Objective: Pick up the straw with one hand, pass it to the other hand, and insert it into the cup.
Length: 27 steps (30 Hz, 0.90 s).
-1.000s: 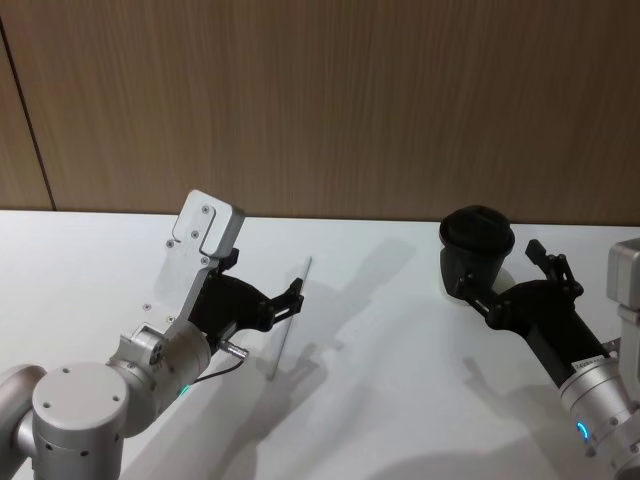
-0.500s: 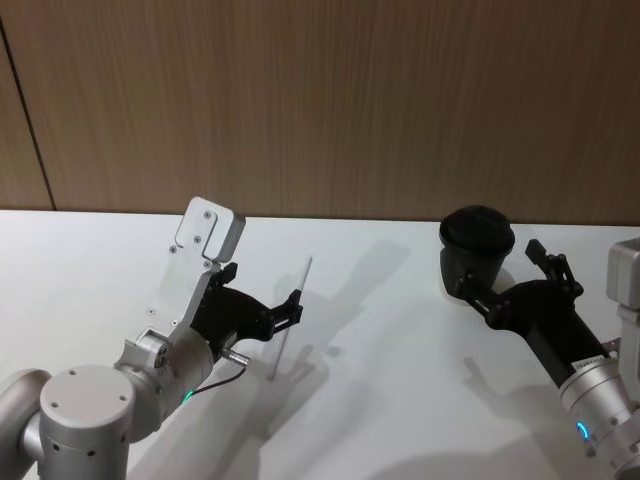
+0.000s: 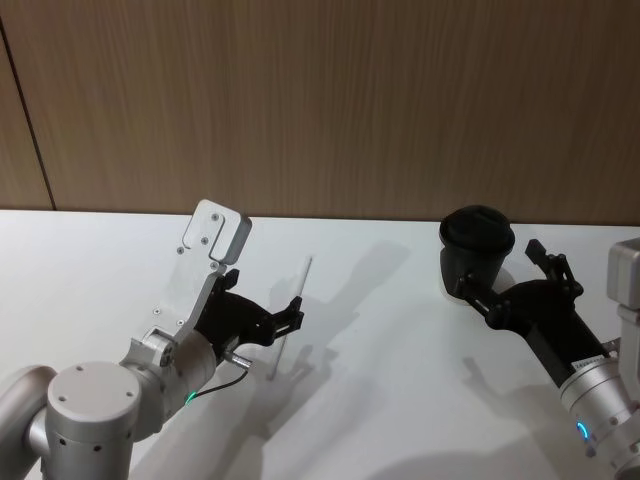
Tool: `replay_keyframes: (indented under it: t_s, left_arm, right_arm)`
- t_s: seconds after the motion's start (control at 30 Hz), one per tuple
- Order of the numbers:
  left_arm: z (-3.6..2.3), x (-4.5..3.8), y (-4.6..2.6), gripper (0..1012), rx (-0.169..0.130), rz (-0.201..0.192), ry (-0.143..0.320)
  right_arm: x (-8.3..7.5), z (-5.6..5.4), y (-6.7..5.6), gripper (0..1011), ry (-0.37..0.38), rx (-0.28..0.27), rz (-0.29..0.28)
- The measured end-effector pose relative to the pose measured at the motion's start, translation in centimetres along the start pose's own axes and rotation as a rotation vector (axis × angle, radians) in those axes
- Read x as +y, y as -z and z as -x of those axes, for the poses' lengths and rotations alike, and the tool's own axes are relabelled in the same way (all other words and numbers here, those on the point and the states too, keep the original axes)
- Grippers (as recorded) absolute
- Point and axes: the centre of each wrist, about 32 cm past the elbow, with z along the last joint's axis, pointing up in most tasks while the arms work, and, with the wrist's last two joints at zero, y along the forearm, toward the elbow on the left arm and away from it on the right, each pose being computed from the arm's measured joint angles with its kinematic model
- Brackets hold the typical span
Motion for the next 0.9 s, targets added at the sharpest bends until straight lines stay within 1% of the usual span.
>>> replay_keyframes:
  t_s: [0.17,0.33,0.5,0.6,0.8,0.9]
  left_arm:
    - [0.07,-0.13,0.08,1003,0.013,-0.002,0.0]
    - [0.16,-0.29,0.29,1003,0.042,0.002,0.0]
    - [0.39,-0.49,0.5,1003,0.074,0.007,-0.001]
    - [0.51,-0.59,0.61,1003,0.087,0.005,-0.003]
    - [0.7,-0.72,0.66,1003,0.099,0.001,-0.005]
    - [0.82,-0.78,0.65,1004,0.102,-0.007,-0.006]
  right_arm:
    - [0.0,0.0,0.0,1001,0.0,0.0,0.0]
    - [0.0,0.0,0.0,1001,0.0,0.0,0.0]
    - [0.0,0.0,0.0,1001,0.0,0.0,0.0]
    - [0.0,0.0,0.0,1001,0.0,0.0,0.0]
    - [0.0,0.0,0.0,1001,0.0,0.0,0.0]
    - [0.0,0.0,0.0,1001,0.0,0.0,0.0]
